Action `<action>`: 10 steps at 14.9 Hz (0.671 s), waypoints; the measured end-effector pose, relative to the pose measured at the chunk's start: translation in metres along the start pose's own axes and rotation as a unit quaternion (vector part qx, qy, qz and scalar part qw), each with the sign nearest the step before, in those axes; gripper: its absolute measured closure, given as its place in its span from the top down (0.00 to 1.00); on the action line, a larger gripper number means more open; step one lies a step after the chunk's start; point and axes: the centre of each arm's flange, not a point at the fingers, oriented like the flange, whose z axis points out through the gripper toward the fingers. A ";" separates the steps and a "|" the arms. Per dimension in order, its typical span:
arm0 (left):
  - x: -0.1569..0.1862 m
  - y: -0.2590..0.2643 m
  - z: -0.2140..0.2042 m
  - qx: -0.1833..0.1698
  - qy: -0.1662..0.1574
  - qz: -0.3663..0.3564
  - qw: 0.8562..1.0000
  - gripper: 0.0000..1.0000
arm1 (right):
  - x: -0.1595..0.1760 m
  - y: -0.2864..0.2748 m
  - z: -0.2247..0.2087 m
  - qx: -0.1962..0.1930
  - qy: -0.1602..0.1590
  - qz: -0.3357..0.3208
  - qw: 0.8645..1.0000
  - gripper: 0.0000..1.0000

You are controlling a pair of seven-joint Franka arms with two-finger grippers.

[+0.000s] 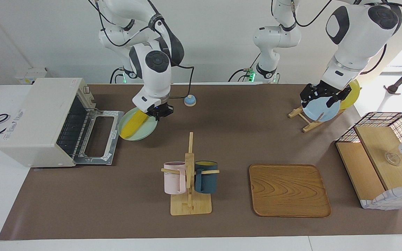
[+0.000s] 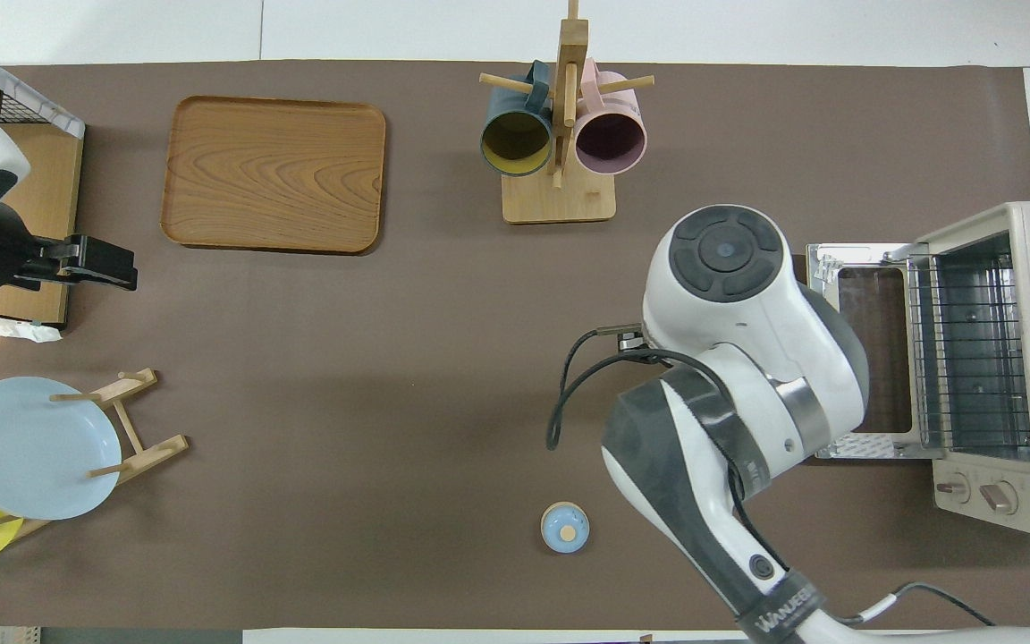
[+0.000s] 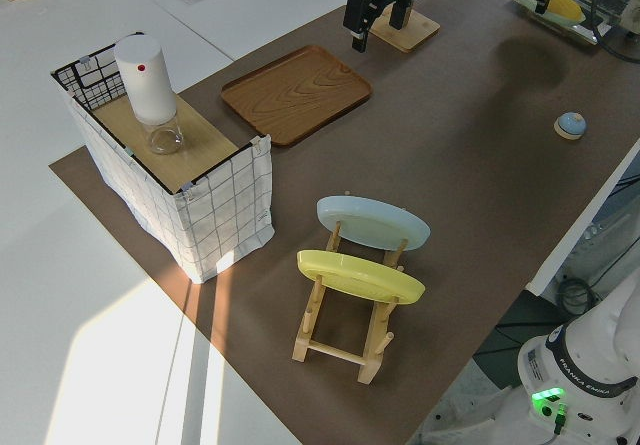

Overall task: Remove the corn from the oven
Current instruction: 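Carry the plate with corn to the table center and set it down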

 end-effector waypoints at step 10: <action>0.002 0.000 -0.002 0.000 0.010 0.000 1.000 1.00 | 0.009 -0.173 0.066 0.040 0.018 0.063 0.997 0.02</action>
